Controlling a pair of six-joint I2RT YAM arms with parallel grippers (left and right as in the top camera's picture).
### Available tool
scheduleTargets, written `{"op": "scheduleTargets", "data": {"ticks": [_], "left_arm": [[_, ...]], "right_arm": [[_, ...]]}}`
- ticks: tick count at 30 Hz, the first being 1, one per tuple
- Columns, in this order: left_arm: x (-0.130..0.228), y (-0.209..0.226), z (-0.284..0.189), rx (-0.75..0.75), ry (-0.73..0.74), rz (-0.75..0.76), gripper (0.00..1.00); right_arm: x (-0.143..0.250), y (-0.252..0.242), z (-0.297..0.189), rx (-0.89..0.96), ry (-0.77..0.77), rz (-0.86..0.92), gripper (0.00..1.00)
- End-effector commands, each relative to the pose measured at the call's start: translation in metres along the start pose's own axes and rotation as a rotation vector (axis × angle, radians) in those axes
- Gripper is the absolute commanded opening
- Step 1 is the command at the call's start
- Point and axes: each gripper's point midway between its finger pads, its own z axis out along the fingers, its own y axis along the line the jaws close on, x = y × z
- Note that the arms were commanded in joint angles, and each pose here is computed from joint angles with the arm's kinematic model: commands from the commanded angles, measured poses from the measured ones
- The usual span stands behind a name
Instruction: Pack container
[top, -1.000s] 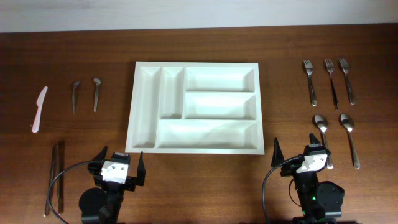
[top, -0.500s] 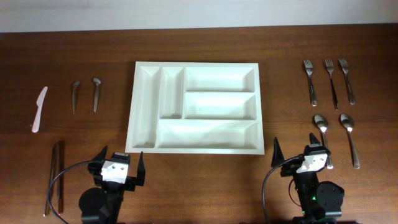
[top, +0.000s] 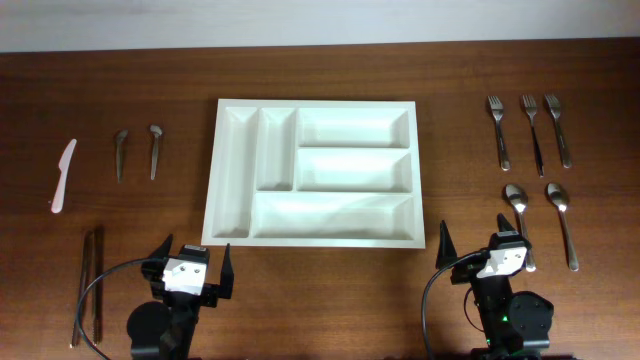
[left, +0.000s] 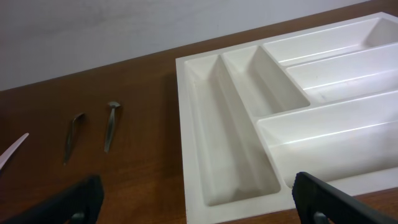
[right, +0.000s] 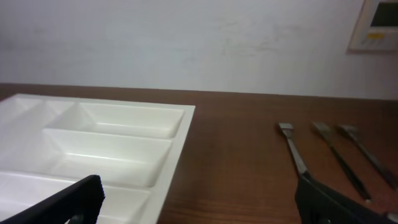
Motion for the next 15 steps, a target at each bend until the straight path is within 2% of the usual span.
{"op": "scheduleTargets", "data": {"ticks": [1, 8, 15], "left_arm": [[0.001, 0.002, 0.000, -0.014, -0.004, 0.012, 0.99], [0.001, 0.002, 0.000, -0.014, -0.004, 0.012, 0.99], [0.001, 0.002, 0.000, -0.014, -0.004, 0.012, 0.99]], "right_arm": [[0.001, 0.004, 0.000, -0.022, 0.000, 0.104, 0.99], [-0.012, 0.020, -0.003, -0.116, -0.022, 0.133, 0.99], [-0.074, 0.024, -0.015, -0.132, -0.083, 0.028, 0.99]]}}
